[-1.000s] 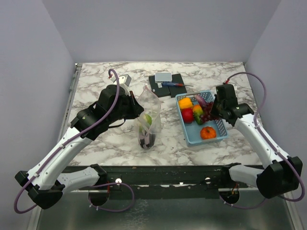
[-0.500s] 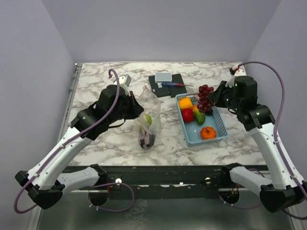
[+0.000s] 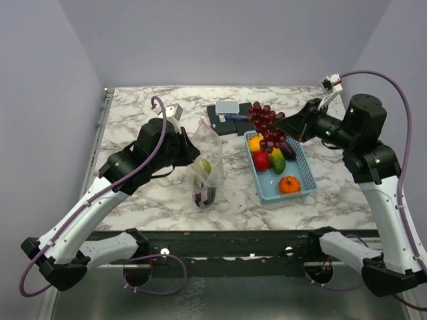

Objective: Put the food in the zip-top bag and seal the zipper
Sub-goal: Place the fake fruit in the zipper food storage bag.

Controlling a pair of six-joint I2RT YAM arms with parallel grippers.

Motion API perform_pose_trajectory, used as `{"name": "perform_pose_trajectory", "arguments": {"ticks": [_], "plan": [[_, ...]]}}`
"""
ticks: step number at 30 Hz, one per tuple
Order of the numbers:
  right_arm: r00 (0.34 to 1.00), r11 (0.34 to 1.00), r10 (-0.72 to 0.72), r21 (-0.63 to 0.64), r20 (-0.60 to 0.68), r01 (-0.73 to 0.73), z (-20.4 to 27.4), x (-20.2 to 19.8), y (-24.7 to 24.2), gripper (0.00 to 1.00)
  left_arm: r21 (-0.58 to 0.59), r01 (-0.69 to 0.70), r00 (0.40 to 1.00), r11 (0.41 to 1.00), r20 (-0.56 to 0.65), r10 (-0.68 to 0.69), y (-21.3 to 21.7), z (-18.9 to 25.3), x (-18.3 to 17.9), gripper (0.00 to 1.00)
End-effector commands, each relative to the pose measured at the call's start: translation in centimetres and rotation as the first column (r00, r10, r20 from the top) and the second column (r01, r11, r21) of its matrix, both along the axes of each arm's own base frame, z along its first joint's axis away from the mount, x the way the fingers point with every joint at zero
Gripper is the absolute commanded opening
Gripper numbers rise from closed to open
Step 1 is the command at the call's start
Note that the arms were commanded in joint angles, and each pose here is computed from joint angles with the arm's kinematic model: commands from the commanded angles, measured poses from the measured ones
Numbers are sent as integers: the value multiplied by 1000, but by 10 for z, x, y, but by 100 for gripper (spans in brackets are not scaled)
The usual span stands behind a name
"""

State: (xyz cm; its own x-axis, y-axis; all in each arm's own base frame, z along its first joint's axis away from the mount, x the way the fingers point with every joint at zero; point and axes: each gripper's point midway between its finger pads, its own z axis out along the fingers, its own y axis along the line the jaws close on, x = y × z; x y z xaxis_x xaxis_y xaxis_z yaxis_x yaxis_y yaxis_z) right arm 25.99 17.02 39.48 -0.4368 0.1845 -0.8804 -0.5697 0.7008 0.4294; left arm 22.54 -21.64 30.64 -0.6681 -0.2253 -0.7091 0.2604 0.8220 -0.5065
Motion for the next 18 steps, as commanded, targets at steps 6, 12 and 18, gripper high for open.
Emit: {"name": "perform_pose_trajectory", "arguments": {"ticks": [6,12,18], "plan": [[974,968,205,128,92,-215,53,-23,37,1,-35,-3,1000,999,7,3,-3,3,0,0],[966,957,241,144,91,-252,56,-28,66,1,-44,0,1000,999,4,1,-4,3,0,0],[966,961,247,108,82,-255,54,-29,104,1,-47,-2,1000,999,5,3,-4,4,-1,0]]}}
